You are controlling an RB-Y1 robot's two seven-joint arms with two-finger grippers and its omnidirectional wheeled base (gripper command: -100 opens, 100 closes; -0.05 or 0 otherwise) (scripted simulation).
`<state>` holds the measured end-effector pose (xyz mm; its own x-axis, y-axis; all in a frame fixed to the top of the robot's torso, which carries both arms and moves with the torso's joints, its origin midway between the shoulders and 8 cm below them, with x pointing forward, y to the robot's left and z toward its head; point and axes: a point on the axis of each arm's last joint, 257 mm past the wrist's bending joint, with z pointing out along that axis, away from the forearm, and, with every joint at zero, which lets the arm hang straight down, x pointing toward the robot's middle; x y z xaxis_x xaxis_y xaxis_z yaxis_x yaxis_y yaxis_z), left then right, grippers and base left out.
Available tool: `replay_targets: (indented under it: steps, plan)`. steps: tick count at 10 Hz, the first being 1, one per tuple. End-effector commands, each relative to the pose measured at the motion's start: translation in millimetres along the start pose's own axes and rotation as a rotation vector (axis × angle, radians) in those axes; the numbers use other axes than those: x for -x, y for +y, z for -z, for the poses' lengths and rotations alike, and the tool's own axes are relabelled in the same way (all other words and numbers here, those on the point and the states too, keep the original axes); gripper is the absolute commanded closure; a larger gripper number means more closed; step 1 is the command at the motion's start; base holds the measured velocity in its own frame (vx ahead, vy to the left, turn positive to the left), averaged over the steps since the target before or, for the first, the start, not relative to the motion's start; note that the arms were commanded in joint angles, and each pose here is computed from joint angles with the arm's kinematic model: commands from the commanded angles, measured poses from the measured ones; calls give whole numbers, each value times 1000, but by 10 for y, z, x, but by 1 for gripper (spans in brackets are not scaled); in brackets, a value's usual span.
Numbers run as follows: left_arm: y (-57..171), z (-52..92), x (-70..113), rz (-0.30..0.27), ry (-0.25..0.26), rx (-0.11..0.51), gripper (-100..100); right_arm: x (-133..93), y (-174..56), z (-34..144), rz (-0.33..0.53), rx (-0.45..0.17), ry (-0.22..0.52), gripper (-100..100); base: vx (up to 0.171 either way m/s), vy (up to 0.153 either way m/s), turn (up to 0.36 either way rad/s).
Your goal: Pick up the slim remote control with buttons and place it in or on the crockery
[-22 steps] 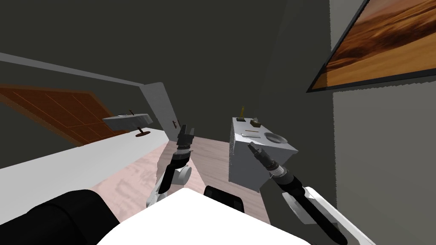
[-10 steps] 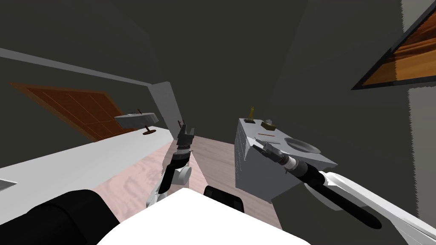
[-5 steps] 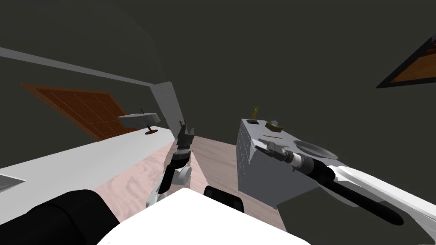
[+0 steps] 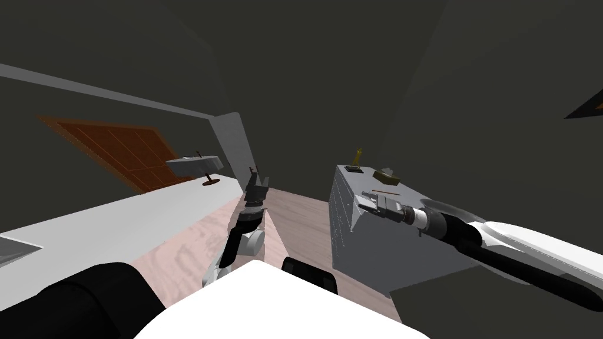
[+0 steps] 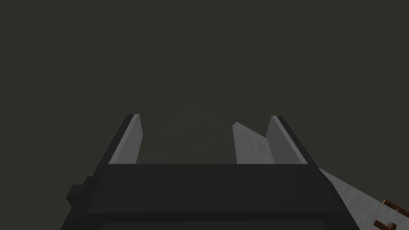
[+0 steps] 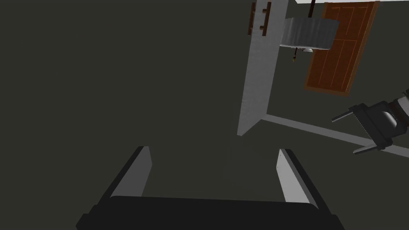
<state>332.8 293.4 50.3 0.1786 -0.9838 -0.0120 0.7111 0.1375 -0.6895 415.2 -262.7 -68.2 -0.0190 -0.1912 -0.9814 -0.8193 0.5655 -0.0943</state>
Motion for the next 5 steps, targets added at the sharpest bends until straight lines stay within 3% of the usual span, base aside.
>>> replay_targets:
  steps: [1, 5]
  plan:
    - [0, 0, 0, 0, 0, 0, 0, -54, -56, 81, 39, 6, 61, -100, 58, 48, 37]
    - [0, 0, 0, 0, 0, 0, 0, -159, -185, 281, 119, 18, 203, -100, 57, 51, 20]
